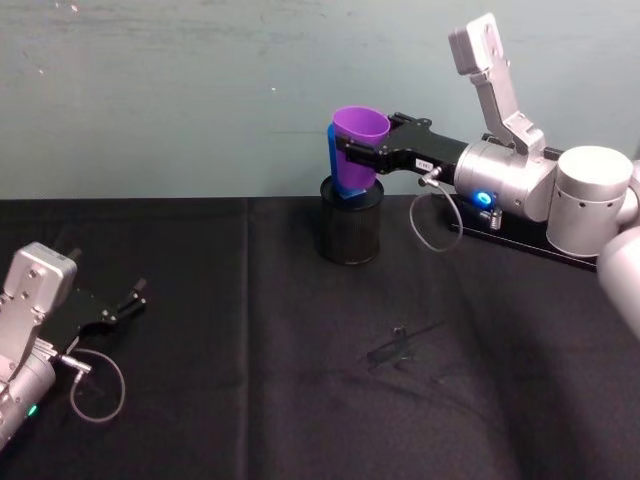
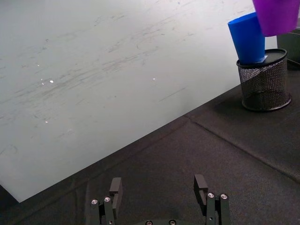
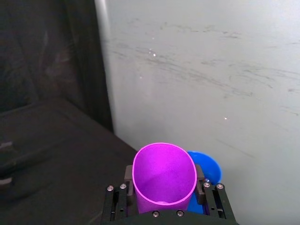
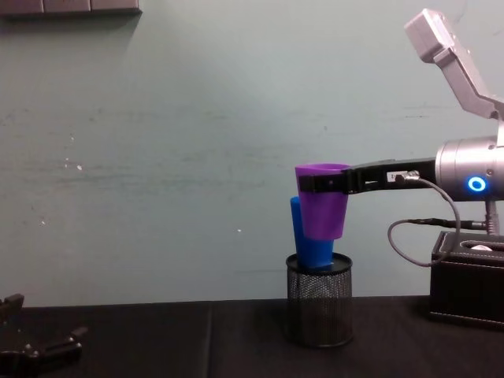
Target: Pick up one cup with a gripper and tap it against the other cup.
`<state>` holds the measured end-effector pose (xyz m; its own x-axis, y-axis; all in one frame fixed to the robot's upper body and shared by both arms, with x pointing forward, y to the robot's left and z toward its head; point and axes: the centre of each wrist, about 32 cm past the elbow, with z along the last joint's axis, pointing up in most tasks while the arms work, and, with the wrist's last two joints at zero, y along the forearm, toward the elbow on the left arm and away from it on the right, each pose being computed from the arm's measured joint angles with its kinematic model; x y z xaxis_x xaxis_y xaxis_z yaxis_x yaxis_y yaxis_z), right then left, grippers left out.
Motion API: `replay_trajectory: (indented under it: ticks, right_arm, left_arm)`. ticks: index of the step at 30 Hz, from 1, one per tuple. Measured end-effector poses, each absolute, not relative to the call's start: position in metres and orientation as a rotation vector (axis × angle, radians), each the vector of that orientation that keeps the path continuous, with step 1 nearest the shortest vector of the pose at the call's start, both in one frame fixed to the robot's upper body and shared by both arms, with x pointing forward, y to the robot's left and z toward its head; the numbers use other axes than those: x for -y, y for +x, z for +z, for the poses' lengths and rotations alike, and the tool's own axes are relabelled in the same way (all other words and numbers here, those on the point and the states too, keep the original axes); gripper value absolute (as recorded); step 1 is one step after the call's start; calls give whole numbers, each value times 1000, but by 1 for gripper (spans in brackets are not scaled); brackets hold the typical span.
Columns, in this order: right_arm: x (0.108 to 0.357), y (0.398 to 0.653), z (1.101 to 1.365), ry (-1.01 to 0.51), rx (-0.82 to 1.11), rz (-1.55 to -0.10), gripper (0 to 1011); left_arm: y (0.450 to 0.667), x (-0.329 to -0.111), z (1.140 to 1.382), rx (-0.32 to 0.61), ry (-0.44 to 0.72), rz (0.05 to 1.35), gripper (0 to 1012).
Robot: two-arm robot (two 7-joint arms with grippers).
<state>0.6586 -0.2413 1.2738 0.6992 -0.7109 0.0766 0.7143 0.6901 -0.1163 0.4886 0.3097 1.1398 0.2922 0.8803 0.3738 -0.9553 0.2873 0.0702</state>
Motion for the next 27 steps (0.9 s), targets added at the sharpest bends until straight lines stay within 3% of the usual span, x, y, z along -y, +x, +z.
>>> replay_trajectory:
  ticks: [27]
  right_arm:
    - [256, 606, 1270, -140, 13, -702, 722]
  left_arm:
    - [489, -310, 1140, 285, 304, 1248, 1000]
